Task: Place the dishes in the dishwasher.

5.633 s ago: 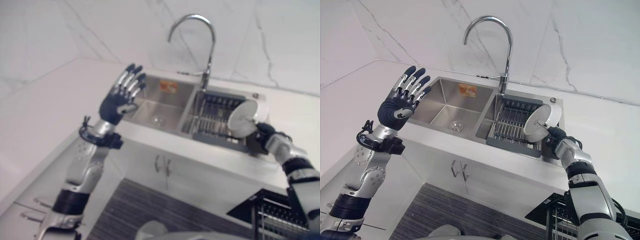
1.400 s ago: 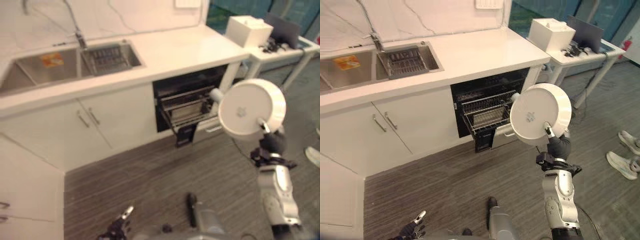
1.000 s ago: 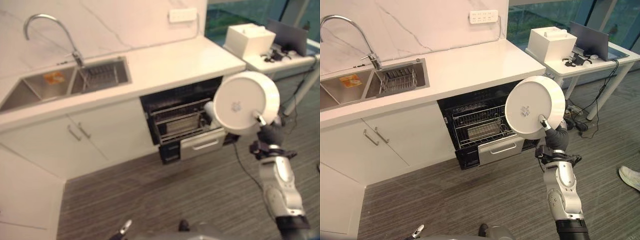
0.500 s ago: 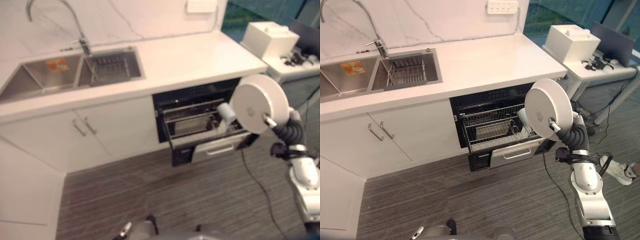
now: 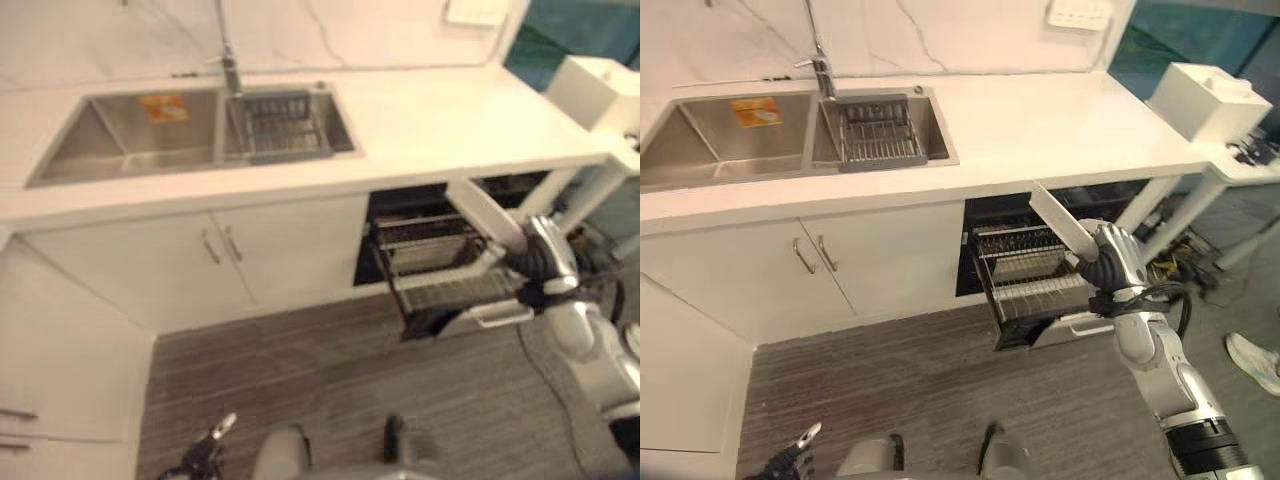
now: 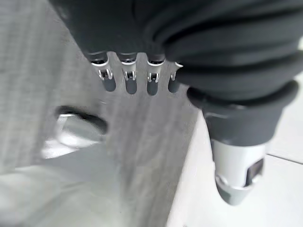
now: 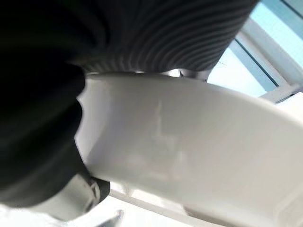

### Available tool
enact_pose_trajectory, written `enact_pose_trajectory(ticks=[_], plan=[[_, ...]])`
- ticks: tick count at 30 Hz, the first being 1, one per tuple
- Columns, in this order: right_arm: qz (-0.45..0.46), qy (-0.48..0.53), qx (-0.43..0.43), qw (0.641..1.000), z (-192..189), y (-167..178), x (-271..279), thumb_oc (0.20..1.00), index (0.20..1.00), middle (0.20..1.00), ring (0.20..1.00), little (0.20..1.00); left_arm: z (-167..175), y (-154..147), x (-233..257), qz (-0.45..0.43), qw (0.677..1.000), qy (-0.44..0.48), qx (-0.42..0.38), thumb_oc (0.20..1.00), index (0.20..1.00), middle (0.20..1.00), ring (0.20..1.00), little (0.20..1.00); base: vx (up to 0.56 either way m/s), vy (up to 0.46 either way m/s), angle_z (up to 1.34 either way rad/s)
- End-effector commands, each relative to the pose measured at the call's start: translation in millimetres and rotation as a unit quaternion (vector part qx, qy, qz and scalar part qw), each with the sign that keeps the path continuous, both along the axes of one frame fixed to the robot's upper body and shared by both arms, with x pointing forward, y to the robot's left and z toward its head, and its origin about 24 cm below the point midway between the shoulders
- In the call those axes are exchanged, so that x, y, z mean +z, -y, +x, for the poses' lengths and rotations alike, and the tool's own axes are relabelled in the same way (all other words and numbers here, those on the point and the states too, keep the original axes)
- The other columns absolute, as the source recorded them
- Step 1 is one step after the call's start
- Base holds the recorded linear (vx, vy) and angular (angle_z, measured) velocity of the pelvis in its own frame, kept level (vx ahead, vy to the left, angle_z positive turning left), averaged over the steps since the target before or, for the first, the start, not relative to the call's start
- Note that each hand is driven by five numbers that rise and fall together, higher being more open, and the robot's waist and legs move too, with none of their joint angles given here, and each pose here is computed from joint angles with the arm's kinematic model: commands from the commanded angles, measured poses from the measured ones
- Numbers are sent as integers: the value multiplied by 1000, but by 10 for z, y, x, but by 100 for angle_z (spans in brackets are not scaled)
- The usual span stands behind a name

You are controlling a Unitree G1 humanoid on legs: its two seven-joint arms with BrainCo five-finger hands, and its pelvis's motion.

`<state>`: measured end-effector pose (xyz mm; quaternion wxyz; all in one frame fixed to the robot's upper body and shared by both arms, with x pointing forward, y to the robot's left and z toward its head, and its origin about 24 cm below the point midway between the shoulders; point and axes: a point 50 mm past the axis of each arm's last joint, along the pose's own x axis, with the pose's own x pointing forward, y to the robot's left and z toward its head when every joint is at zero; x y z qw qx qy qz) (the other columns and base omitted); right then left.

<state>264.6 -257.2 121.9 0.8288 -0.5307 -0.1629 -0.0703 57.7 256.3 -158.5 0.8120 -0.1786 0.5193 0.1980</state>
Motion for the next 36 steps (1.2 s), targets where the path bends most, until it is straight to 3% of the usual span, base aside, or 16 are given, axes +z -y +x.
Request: enact_pose_trajectory(ticks=[1,11,22,28,36], plan=[[-41,17,-2,999,77,-10,123,200,200,200,200,200,-108,-18,-13,13,999,-23,-25,1000,1000,1000,1000,1000,133,-176,25],[-95,-99,-6,991,329,-72,-299,200,200,200,200,200,-185,-46,-14,12,996,-48,-73,1000,1000,1000,1000,1000,56,-80,16],[-110,-192,-42,974,407,1,-735,200,200,200,200,200,-24,-146,50,46,993,-22,-105,1000,1000,1000,1000,1000,18,-28,8],[-85,-159,-115,977,683,102,-621,200,200,200,200,200,250,-197,123,96,987,14,-127,1000,1000,1000,1000,1000,-79,-36,5],[-109,-150,-184,965,931,484,-153,200,200,200,200,200,585,-157,211,107,980,65,-157,1000,1000,1000,1000,1000,-153,-30,2]])
